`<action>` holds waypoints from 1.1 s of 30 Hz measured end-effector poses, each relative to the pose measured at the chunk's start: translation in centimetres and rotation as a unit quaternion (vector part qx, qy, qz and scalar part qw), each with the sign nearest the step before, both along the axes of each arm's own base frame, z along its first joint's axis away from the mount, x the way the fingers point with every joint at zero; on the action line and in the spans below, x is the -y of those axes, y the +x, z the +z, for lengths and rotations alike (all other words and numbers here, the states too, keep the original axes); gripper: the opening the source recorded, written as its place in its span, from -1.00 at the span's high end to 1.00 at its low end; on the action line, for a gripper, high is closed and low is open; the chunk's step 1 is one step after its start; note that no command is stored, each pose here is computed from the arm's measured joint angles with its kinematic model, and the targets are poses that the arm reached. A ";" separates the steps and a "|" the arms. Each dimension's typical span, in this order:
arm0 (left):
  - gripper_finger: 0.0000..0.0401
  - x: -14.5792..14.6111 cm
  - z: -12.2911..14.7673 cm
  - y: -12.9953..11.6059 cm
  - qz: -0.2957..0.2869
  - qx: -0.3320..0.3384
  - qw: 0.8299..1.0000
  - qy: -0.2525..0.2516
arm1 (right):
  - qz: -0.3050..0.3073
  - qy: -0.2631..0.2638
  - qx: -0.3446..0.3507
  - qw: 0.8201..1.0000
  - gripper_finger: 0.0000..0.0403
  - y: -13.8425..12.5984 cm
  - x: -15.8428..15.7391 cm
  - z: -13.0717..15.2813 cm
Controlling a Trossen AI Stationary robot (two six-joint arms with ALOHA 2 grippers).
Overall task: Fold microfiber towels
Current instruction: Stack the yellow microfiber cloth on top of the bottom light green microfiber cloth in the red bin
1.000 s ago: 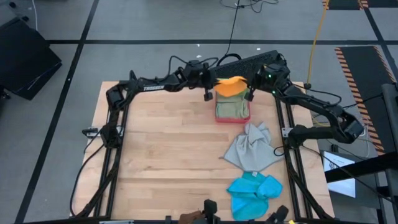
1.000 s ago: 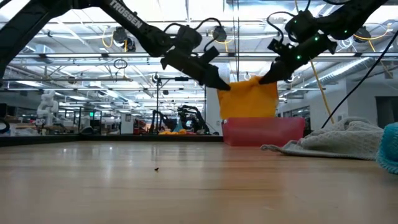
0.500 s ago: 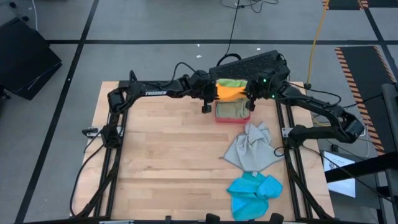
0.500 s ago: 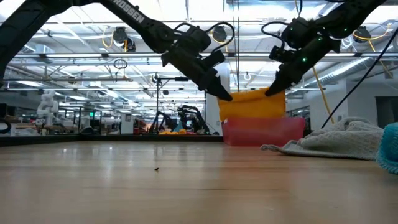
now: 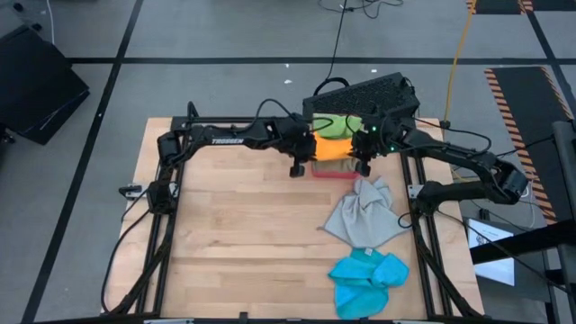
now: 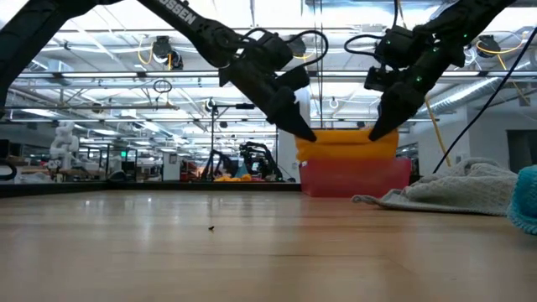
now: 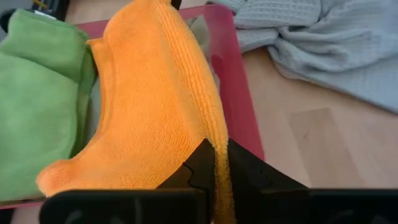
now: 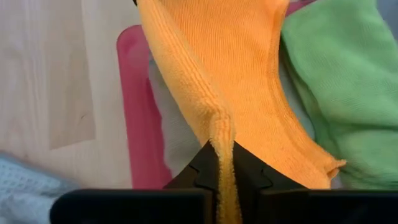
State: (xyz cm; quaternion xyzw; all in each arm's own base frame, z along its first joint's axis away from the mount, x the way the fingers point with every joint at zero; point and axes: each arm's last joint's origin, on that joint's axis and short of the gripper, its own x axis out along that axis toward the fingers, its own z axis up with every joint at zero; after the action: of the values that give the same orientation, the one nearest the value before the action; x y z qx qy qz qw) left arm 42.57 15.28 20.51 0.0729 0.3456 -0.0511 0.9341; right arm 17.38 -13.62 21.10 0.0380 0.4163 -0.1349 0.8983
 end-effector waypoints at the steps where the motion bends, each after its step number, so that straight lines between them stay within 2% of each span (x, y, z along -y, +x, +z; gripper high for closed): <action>1: 0.82 0.1 0.0 0.0 0.002 0.001 1.000 -0.003 | -0.005 0.003 0.001 1.000 0.91 0.0 0.0 0.0; 5: 0.69 0.3 -0.2 0.2 0.006 0.001 1.000 -0.011 | -0.025 0.011 -0.001 1.000 0.80 0.0 0.0 0.0; 11: 0.28 0.5 -0.6 0.4 0.007 -0.001 0.999 -0.036 | -0.045 0.038 -0.020 0.998 0.61 -0.3 -0.3 -0.3; 14: 0.12 0.7 0.3 -0.1 0.015 -0.006 0.999 -0.046 | -0.054 0.050 -0.020 0.997 0.52 -0.4 -0.3 -0.4; 17: 0.05 0.7 2.2 -0.7 0.015 0.012 0.999 -0.042 | -0.057 0.049 -0.016 0.997 0.42 -0.5 -0.4 -0.2; 23: 0.07 1.1 4.3 -2.0 0.031 0.002 0.997 -0.069 | -0.031 0.047 0.030 0.998 0.15 -0.4 -0.7 0.8; 27: 0.15 1.5 6.3 -4.0 0.117 -0.037 0.985 -0.122 | -0.015 0.040 0.068 0.997 -0.02 -0.3 -1.0 1.7; 30: 0.23 2.4 6.7 -5.7 0.130 -0.063 0.982 -0.123 | -0.006 0.036 0.112 0.993 -0.05 0.4 -1.0 2.3; 33: 0.32 4.0 6.7 -7.0 0.134 -0.045 0.985 -0.101 | 0.024 0.053 0.149 0.987 0.08 1.8 -1.1 2.2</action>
State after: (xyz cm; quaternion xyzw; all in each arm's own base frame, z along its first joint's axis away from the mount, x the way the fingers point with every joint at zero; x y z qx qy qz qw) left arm 35.55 11.24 27.22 -0.0716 0.3869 0.0369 0.9186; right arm 19.21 -12.55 23.32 0.0952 0.2849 -0.0835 0.9502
